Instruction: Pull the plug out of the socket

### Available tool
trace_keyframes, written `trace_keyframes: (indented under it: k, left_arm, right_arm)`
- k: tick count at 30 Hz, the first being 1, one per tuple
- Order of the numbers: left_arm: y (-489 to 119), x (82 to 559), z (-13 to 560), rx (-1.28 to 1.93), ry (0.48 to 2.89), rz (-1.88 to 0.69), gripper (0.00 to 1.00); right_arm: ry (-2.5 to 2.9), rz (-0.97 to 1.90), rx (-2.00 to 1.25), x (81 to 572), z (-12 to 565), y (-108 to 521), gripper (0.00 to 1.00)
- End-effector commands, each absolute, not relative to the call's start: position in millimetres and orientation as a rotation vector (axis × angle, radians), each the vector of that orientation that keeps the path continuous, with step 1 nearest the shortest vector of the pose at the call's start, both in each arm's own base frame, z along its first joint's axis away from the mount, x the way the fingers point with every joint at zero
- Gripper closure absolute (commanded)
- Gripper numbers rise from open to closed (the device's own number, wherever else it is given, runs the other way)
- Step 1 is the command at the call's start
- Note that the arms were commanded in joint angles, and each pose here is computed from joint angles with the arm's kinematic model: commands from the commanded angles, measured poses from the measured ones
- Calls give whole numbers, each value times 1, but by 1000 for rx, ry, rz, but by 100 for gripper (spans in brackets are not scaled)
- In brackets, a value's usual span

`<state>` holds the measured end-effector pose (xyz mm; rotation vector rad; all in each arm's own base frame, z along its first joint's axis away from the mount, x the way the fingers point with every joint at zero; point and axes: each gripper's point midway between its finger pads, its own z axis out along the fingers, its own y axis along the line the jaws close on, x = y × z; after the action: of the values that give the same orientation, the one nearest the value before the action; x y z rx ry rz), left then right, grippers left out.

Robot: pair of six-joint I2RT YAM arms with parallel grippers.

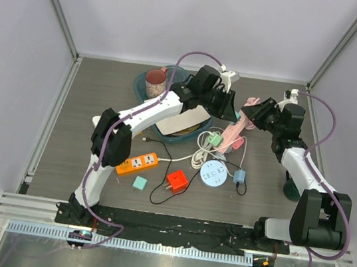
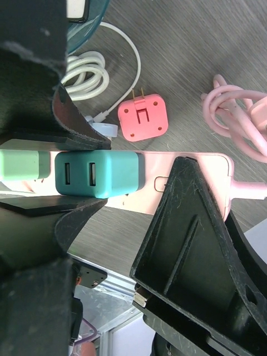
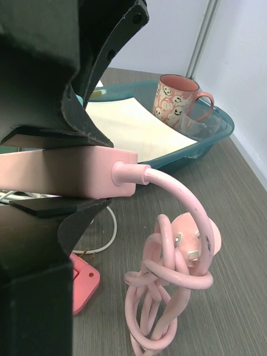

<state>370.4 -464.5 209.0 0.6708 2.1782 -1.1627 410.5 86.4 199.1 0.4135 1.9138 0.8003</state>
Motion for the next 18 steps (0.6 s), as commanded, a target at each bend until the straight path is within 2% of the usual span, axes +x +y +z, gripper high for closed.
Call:
trace_keyframes:
  k: [1,18]
  left_arm:
    - [-447,382,261,628,2054,-1118,100]
    - [-429,377,279,636,2034,-1070,100]
  right_arm:
    - [1925,660,397,412,198,68,99]
    - [1966,516,454,410,178,43,99]
